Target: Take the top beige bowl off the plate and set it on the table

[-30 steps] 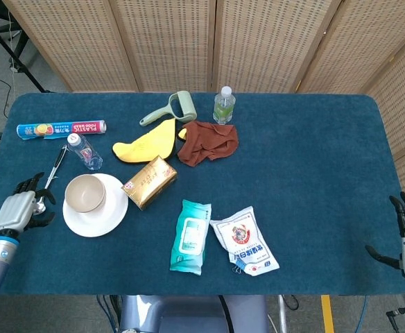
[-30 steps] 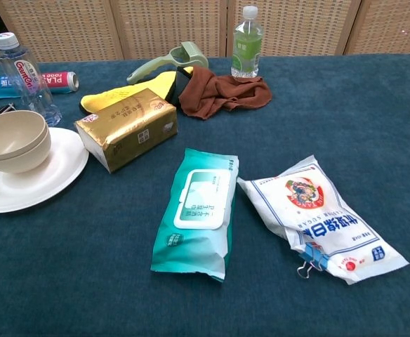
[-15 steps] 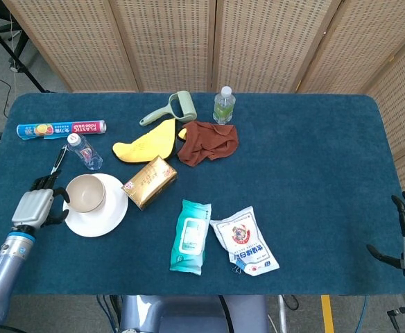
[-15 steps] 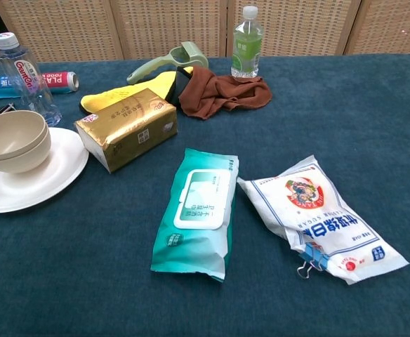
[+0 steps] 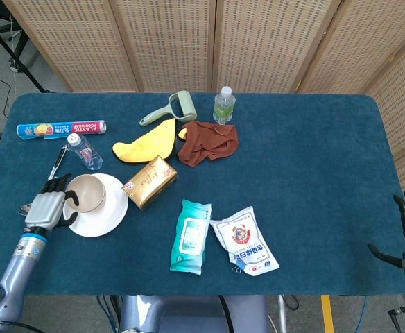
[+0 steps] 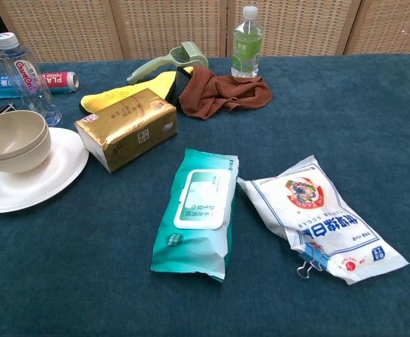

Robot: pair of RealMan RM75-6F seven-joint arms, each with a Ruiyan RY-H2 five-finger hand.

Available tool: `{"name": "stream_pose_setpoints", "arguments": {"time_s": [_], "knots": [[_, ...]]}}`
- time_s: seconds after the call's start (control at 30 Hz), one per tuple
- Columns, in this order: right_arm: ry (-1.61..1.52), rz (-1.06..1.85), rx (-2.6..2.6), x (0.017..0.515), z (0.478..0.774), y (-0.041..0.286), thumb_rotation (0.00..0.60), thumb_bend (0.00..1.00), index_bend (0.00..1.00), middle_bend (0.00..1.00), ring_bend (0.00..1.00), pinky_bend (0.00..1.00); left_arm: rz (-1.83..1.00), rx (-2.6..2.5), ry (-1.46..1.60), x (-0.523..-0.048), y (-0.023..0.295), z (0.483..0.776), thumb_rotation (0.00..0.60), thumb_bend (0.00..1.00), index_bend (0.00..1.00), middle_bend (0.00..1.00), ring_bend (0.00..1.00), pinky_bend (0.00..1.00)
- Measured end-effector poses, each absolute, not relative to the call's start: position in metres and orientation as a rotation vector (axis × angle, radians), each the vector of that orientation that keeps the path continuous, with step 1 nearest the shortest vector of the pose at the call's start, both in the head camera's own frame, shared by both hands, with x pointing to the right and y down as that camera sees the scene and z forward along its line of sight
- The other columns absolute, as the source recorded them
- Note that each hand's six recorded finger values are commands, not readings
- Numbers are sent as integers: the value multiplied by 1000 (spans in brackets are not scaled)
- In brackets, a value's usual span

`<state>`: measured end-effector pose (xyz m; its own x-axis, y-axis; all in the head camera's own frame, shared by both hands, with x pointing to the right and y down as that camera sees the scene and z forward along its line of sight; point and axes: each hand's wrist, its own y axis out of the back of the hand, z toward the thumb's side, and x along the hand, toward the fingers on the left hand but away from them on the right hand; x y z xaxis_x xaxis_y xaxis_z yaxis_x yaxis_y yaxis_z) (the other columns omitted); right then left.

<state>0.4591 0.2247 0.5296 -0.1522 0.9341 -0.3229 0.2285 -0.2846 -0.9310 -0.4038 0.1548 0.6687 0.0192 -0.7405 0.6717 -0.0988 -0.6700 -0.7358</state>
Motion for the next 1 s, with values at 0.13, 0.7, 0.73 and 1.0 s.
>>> {"name": "stream_pose_setpoints", "arguments": {"time_s": [0.13,0.7,0.73,1.0], "knots": [[-1346,1482,-1503,460,529,224,600,0,0,0,0,0,-1702,-1796,848,-402,155,672,600,354,541,0,0,0],[-1352,1477,-1505,461,529,223,600,0,0,0,0,0,-1708,-1779,870,-401,154,676,600,380,714,0,0,0],[-1352,1478,-1504,461,529,223,600,0,0,0,0,0,-1705,-1779,873,-401,153,676,600,383,719,0,0,0],[-1351,1481,-1504,461,529,223,600,0,0,0,0,0,-1695,-1778,885,-402,152,673,600,442,778,0,0,0]]}}
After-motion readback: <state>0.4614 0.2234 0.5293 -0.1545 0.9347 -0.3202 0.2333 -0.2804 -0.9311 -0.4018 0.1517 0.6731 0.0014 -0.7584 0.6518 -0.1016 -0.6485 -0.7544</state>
